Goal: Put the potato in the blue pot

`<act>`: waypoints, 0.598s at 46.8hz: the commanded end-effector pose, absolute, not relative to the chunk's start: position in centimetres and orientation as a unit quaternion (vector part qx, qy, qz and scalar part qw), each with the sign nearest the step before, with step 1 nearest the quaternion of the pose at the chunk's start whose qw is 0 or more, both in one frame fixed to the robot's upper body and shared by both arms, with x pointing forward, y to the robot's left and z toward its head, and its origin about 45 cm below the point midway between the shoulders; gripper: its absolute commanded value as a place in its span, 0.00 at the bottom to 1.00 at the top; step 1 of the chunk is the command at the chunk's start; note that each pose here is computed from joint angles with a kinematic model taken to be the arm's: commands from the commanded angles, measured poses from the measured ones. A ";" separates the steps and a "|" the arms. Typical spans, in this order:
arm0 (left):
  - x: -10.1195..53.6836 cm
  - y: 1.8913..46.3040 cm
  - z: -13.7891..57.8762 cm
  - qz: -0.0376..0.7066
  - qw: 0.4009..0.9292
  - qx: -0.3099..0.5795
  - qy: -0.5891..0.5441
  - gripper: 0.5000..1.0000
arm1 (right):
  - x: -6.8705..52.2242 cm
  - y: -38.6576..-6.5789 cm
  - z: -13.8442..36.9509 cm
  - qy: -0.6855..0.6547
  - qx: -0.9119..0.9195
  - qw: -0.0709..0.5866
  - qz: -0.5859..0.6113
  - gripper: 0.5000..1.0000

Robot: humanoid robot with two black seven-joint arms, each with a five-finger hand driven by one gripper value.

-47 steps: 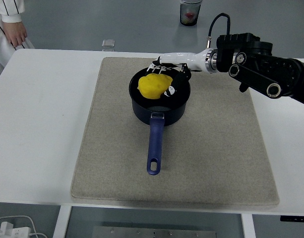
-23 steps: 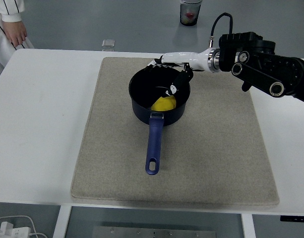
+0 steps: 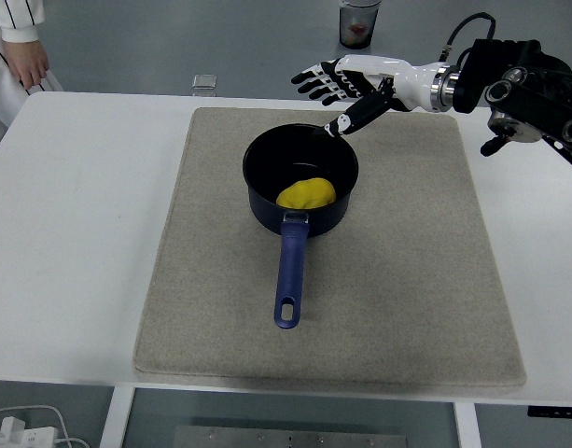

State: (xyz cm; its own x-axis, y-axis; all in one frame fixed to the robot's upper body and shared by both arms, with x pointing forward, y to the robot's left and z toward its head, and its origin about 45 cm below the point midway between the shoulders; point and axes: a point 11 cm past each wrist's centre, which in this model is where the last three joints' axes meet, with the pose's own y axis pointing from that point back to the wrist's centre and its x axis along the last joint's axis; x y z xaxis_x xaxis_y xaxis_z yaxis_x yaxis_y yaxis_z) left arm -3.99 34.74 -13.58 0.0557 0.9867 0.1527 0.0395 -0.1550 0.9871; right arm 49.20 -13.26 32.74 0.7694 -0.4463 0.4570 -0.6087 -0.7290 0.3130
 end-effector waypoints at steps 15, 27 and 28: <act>-4.0 34.7 -13.6 0.513 0.462 0.561 0.457 0.99 | 50.5 -16.7 31.4 -0.418 0.903 0.096 0.020 0.78; -4.0 34.7 -13.6 0.513 0.462 0.561 0.457 0.99 | 51.6 -20.9 29.0 -0.513 0.850 0.028 -0.114 0.78; -4.0 34.7 -13.6 0.513 0.462 0.561 0.457 0.99 | 51.6 -21.1 28.9 -0.517 0.847 0.022 -0.123 0.78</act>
